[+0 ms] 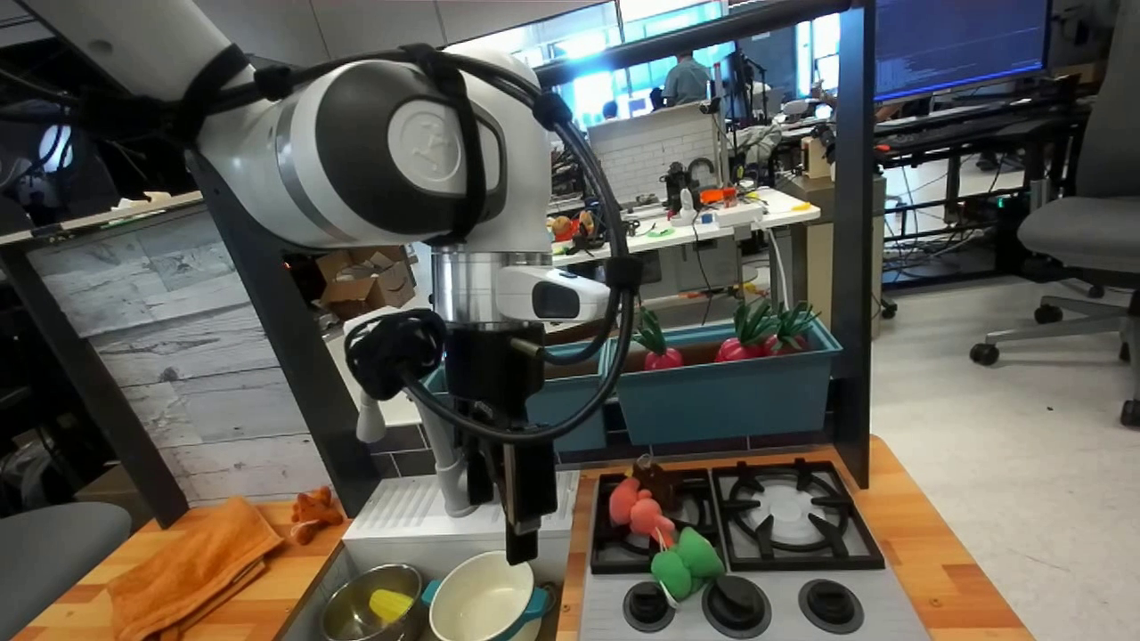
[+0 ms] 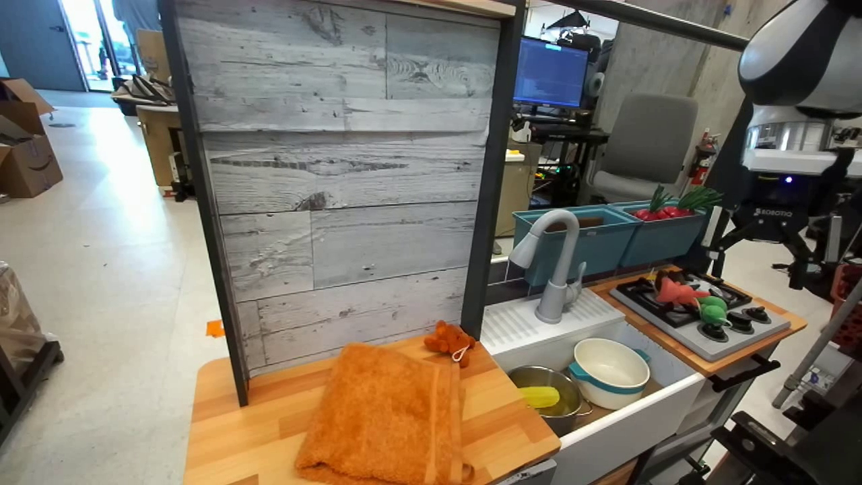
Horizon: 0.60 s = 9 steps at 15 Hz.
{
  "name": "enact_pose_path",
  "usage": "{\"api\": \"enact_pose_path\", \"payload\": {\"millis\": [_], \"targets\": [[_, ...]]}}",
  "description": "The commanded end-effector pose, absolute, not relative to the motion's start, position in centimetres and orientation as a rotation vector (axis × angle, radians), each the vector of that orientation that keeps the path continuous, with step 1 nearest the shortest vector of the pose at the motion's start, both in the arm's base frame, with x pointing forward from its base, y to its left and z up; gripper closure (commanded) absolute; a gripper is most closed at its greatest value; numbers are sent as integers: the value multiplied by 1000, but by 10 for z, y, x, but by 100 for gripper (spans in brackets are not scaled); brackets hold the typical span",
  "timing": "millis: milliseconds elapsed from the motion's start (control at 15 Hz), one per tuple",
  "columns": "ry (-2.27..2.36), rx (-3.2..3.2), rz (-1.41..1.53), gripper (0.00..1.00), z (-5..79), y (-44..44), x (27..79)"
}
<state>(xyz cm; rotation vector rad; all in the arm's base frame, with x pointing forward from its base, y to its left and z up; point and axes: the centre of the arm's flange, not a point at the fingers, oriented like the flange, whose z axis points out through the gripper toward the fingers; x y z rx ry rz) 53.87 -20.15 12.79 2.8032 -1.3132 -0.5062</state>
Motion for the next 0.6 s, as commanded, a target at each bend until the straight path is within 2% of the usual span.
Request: {"api": "enact_pose_path", "payload": {"millis": [0, 67, 200, 533], "targets": [[-1317, 2802, -507, 0, 128, -203, 538], [-1203, 2856, -598, 0, 119, -201, 537], [-997, 2900, -598, 0, 120, -185, 522], [-595, 2878, -623, 0, 166, -157, 485]]}}
